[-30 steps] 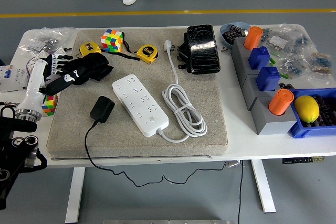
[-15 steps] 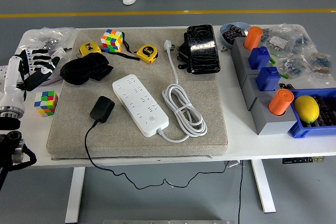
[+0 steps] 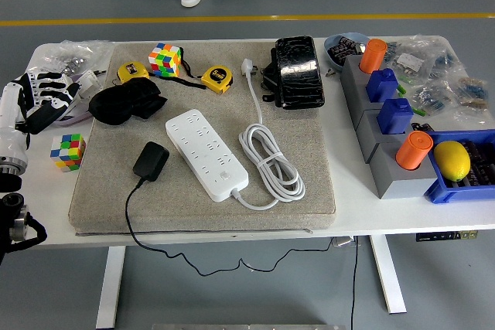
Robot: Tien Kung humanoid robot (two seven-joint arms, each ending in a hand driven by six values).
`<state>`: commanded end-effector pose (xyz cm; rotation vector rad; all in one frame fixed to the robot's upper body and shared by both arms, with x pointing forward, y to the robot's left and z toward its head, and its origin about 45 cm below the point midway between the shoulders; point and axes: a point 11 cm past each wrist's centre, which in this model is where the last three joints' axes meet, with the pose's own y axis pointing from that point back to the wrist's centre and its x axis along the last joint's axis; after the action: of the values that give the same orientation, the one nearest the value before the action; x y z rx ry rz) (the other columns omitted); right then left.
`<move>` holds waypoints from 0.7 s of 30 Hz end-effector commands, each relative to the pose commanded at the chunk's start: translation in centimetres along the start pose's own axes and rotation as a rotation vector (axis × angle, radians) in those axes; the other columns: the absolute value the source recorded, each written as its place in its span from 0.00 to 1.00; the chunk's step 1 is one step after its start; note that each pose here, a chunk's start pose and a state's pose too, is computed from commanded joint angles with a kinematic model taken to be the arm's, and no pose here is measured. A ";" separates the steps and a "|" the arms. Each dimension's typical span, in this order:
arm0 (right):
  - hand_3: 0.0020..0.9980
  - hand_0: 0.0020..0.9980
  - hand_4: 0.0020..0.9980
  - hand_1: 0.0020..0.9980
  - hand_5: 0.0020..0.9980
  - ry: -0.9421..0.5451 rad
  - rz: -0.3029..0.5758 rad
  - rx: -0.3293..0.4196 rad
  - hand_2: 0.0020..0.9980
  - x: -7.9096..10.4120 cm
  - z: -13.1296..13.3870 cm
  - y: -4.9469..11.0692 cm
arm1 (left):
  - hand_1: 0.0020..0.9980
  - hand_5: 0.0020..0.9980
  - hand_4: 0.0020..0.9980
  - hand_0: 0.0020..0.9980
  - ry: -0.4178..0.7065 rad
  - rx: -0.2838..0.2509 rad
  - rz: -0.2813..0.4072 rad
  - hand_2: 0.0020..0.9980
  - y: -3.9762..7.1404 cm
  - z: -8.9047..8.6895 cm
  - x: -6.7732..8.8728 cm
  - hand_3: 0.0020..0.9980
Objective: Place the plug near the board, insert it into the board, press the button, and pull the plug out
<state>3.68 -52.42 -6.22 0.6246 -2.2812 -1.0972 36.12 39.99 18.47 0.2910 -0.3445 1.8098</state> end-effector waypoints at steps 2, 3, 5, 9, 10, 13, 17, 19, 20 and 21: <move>0.51 0.55 0.86 0.60 0.38 0.002 0.001 0.000 0.55 0.1 0.0 0.0 | 0.47 0.34 0.85 0.38 0.000 -0.001 0.000 0.51 0.0 0.0 0.0 0.54; 0.51 0.55 0.86 0.60 0.38 0.003 0.002 -0.001 0.55 0.1 0.0 0.0 | 0.47 0.34 0.85 0.38 -0.001 -0.001 0.000 0.51 0.0 0.1 0.0 0.54; 0.51 0.55 0.86 0.60 0.38 0.002 0.005 -0.003 0.55 0.2 0.0 0.0 | 0.47 0.34 0.85 0.38 -0.001 -0.002 -0.003 0.51 0.0 0.1 0.0 0.54; 0.51 0.55 0.86 0.60 0.38 0.003 0.007 -0.003 0.55 0.3 0.0 0.0 | 0.47 0.34 0.85 0.38 -0.005 -0.001 -0.009 0.51 0.0 0.1 -0.1 0.54; 0.51 0.55 0.86 0.60 0.38 0.004 0.007 -0.002 0.55 0.3 -0.1 0.0 | 0.47 0.34 0.85 0.38 -0.007 0.000 -0.011 0.51 0.0 0.1 -0.2 0.54; 0.51 0.55 0.86 0.60 0.38 0.007 0.005 -0.003 0.55 0.3 -0.1 0.0 | 0.47 0.34 0.85 0.38 -0.016 0.009 -0.021 0.51 0.0 0.0 -0.3 0.54; 0.51 0.55 0.86 0.60 0.38 0.014 0.004 -0.004 0.55 0.3 -0.1 0.0 | 0.47 0.34 0.85 0.38 -0.020 0.011 -0.032 0.51 0.1 0.0 -0.5 0.54; 0.51 0.55 0.86 0.60 0.38 0.020 0.003 -0.006 0.55 0.3 0.0 0.0 | 0.47 0.34 0.85 0.38 -0.019 0.007 -0.037 0.51 0.1 0.1 -0.5 0.54; 0.51 0.55 0.86 0.60 0.38 0.022 0.003 -0.007 0.55 0.3 0.1 0.0 | 0.47 0.34 0.85 0.38 -0.019 0.005 -0.039 0.51 0.1 0.1 -0.5 0.54; 0.51 0.55 0.86 0.60 0.38 0.024 0.003 -0.008 0.55 0.3 0.1 0.0 | 0.47 0.34 0.85 0.38 -0.019 0.004 -0.040 0.51 0.0 0.2 -0.5 0.54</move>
<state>3.38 -52.56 -6.22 0.6283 -2.2557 -1.0911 36.25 39.44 18.45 0.3154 -0.3462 1.7698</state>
